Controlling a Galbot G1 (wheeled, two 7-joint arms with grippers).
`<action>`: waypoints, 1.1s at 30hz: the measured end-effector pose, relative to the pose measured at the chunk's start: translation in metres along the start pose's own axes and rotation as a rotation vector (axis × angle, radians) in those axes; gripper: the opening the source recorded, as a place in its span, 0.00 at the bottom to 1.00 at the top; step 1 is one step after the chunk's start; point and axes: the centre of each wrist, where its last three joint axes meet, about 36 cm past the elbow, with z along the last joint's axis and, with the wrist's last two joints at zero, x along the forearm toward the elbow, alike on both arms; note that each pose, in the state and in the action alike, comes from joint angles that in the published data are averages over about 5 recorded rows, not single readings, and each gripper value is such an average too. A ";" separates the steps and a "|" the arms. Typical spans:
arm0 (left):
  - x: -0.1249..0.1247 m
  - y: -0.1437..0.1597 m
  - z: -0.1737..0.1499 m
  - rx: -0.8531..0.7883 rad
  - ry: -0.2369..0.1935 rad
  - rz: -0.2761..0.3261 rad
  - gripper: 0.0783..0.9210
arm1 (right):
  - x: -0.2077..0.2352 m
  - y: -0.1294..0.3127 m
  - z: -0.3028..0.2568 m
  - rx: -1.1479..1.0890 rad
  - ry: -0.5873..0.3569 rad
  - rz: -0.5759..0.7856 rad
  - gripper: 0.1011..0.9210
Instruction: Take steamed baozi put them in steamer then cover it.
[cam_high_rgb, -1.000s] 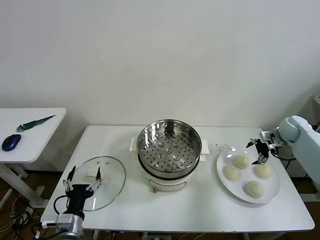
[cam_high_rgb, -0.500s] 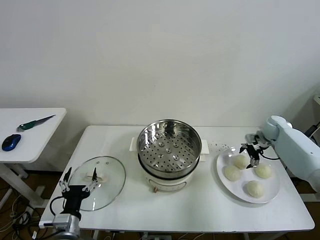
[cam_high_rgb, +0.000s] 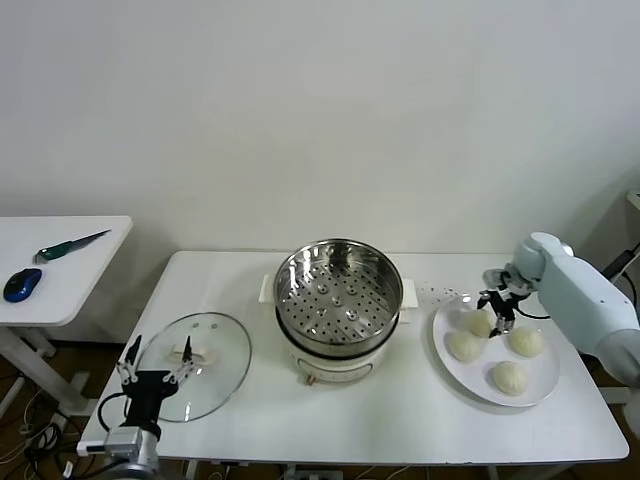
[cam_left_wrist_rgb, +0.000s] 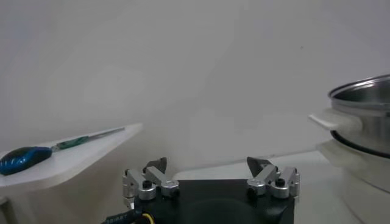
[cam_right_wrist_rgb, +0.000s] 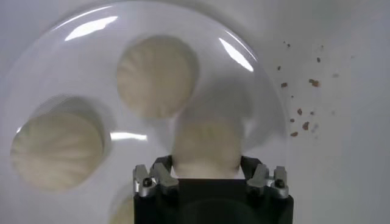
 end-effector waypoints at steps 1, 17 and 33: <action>0.000 0.000 0.000 0.000 0.000 -0.001 0.88 | 0.000 0.000 0.000 0.000 0.000 -0.001 0.71; 0.004 0.002 -0.001 -0.005 0.002 0.004 0.88 | 0.074 -0.028 -0.021 0.154 0.000 0.047 0.69; 0.010 0.001 0.001 -0.003 0.017 0.019 0.88 | 0.225 -0.079 -0.187 0.735 0.053 0.165 0.70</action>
